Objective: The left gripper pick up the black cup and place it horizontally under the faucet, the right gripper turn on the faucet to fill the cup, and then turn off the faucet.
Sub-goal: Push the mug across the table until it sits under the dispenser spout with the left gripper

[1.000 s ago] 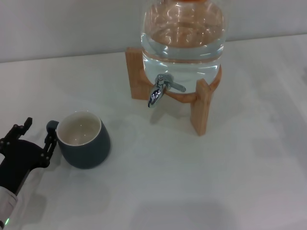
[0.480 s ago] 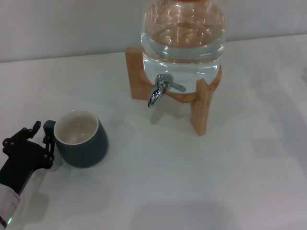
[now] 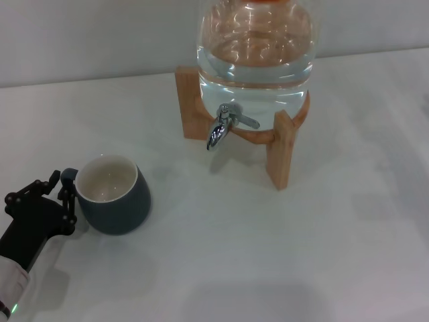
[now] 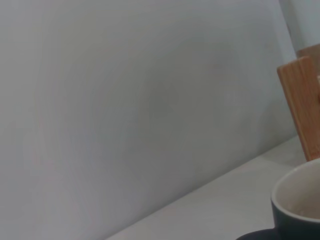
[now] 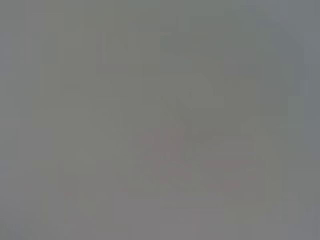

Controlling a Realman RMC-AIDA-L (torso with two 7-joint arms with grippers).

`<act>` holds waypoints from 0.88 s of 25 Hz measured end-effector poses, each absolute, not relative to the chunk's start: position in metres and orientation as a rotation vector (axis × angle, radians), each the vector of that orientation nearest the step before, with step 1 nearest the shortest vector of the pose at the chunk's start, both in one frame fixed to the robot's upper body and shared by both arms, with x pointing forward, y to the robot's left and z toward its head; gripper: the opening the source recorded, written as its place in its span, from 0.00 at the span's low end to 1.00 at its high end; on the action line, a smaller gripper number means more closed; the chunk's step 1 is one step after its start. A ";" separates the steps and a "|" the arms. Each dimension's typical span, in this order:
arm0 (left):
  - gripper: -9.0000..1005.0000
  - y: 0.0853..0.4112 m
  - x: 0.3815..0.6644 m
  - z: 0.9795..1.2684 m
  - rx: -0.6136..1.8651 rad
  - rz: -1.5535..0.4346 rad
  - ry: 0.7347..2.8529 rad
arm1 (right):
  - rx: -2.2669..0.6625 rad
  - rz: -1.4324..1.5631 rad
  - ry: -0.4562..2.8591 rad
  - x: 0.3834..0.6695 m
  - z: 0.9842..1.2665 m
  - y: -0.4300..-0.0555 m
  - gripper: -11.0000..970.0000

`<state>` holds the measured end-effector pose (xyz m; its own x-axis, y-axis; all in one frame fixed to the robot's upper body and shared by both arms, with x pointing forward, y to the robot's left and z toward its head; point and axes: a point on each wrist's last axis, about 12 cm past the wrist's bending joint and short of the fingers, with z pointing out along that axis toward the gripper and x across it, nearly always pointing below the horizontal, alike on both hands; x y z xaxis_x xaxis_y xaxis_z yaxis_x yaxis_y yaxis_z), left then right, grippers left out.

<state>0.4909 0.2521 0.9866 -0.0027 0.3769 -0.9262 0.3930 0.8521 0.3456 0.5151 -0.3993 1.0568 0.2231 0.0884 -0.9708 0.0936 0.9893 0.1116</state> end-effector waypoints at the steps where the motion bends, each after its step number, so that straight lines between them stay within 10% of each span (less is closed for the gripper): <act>1: 0.24 0.252 0.491 0.987 0.618 -0.014 1.607 | 0.158 -0.004 1.348 0.515 1.057 -0.399 0.88; 22: 0.10 0.253 0.491 0.986 0.629 -0.035 1.616 | 0.157 -0.003 1.347 0.516 1.057 -0.399 0.88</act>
